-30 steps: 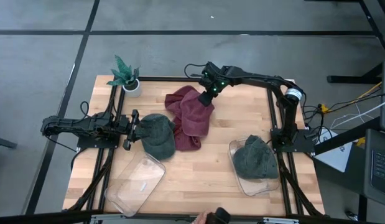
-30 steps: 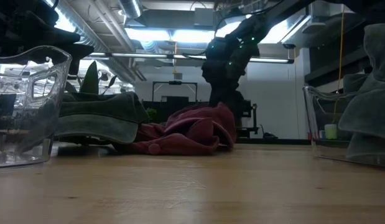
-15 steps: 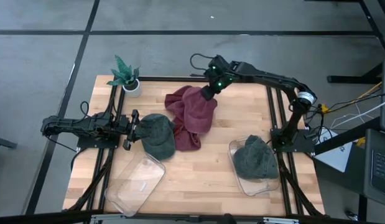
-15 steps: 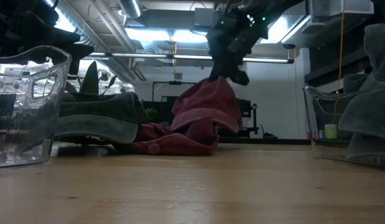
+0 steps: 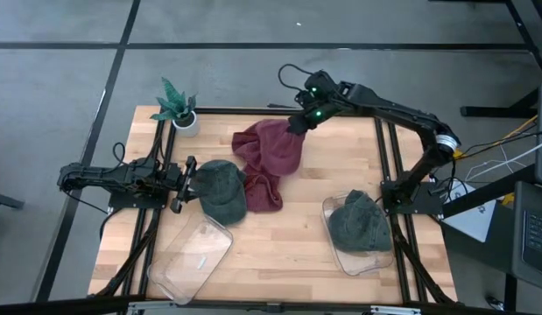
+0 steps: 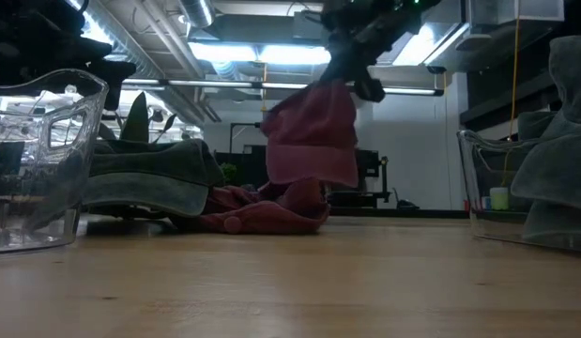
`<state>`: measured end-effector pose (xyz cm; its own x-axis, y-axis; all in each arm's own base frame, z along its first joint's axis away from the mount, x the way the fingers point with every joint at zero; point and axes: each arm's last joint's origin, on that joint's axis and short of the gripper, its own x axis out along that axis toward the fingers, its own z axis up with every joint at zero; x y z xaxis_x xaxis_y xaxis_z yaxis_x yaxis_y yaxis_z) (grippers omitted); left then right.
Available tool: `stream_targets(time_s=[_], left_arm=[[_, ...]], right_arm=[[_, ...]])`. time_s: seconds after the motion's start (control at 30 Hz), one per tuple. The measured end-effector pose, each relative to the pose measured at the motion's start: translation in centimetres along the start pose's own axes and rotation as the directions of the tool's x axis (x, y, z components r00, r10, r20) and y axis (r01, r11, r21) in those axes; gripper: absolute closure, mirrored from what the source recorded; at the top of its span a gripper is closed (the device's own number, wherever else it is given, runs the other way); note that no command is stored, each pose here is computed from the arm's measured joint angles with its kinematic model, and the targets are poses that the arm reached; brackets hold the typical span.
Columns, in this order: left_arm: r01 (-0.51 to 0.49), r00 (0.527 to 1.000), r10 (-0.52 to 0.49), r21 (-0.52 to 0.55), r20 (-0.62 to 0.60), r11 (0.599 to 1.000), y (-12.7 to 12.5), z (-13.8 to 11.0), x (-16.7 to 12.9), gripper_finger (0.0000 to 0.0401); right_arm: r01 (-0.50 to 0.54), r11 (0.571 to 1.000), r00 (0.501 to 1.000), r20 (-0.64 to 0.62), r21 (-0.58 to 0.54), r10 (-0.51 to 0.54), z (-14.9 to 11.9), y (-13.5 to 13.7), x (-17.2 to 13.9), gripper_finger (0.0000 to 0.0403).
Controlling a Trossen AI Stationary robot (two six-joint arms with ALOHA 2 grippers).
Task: Pick & Place hat
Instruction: Put the right red cap into the left transparent bin
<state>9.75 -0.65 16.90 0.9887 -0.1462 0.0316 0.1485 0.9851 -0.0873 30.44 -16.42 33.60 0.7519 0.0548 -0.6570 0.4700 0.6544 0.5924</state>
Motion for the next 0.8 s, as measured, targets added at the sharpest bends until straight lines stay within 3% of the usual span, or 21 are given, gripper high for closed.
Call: stream_targets(time_s=[0.33, 0.4, 0.47, 0.6, 0.8], left_arm=[[-0.01, 1.0, 0.01, -0.002, 0.003, 1.0, 0.0, 0.0, 0.0, 0.0216], [-0.119, 0.992, 0.12, -0.034, 0.043, 0.992, 0.3, 0.4, 0.0, 0.0216], [-0.211, 0.968, 0.223, -0.112, 0.117, 0.971, 0.6, 1.0, -0.1, 0.0216], [-0.247, 0.901, 0.344, -0.339, 0.264, 0.908, 0.8, 2.4, -0.5, 0.0216], [-0.043, 0.745, 0.441, -0.624, 0.5, 0.78, 0.9, 4.9, -1.6, 0.0216]], right_arm=[[-0.047, 0.998, 0.999, 0.025, -0.045, 0.048, -0.7, 1.5, -2.5, 0.0369], [-0.062, 0.997, 0.998, 0.018, -0.054, 0.063, -0.8, 1.8, -2.4, 0.0369], [-0.088, 0.994, 0.996, -0.002, -0.063, 0.088, -1.0, 2.1, -2.3, 0.0369], [-0.121, 0.989, 0.992, -0.03, -0.086, 0.119, -1.7, 3.3, -2.1, 0.0369], [-0.193, 0.978, 0.981, -0.04, -0.08, 0.19, -2.8, 5.9, -1.8, 0.0369]])
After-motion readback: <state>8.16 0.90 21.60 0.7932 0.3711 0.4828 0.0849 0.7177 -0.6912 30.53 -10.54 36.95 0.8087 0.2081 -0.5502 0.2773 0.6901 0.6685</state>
